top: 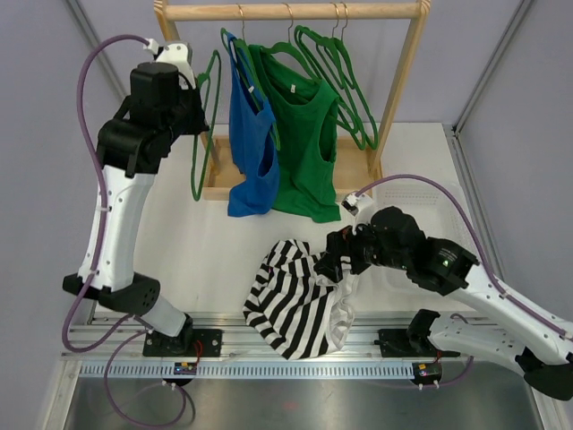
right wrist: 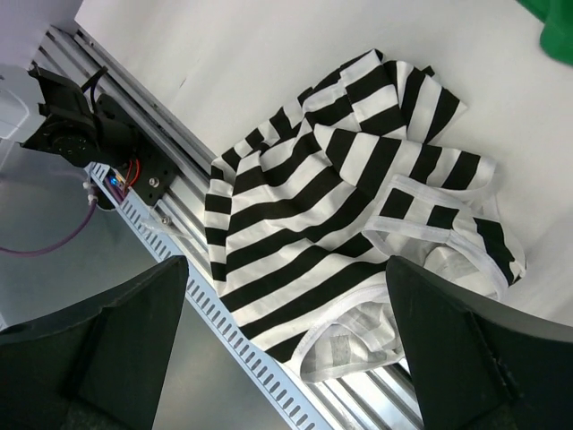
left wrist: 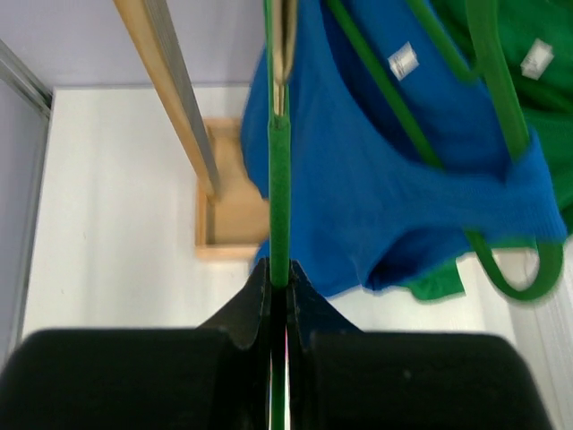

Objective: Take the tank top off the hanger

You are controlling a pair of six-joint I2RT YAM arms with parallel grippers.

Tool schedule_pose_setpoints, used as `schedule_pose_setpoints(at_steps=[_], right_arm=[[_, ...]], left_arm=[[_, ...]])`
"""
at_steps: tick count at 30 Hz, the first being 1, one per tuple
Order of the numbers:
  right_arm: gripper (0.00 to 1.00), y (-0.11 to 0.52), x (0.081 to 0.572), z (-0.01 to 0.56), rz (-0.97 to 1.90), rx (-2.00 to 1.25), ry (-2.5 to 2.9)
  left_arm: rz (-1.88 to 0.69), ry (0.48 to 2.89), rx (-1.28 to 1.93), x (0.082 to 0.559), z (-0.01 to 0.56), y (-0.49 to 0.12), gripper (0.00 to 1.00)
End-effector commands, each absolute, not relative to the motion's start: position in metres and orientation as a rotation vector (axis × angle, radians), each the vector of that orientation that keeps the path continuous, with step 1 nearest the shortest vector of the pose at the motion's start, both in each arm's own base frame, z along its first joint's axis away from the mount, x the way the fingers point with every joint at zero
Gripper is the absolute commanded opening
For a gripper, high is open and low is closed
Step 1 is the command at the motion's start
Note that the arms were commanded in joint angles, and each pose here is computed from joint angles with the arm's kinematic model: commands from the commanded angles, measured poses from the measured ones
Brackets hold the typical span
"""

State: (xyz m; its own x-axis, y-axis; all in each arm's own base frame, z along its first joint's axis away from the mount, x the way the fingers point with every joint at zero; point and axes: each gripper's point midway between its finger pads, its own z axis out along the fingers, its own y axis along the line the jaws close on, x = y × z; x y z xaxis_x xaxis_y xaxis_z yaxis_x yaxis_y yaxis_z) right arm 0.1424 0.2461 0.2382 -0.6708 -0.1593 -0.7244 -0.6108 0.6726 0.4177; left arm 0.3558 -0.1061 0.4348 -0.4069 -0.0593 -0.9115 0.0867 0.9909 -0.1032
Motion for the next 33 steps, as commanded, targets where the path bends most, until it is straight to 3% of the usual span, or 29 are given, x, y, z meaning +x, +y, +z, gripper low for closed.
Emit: schedule_pose_setpoints(at_steps=[1,14,25,33], right_arm=[[0.99,0.238,0.143,0.24,0.865,-0.545,2.181],[0.99,0.234,0.127,0.224,0.949,-0.56,2.152],[0.99,0.246,0.112,0.214,1.052,-0.648,2.156],[1.0,0.249,0.113,0.209,1.046,-0.67,2.166]], left_arm=[[-0.127,1.895,0.023,0.379,0.469,-0.095,0.0],[-0.145,1.621,0.101,0.445,0.522,-0.116,0.0],[-0.012,1.694,0.091,0.509,0.474,-0.109,0.0],[-0.044,1.677,0.042,0.514,0.478,-0.105,0.0]])
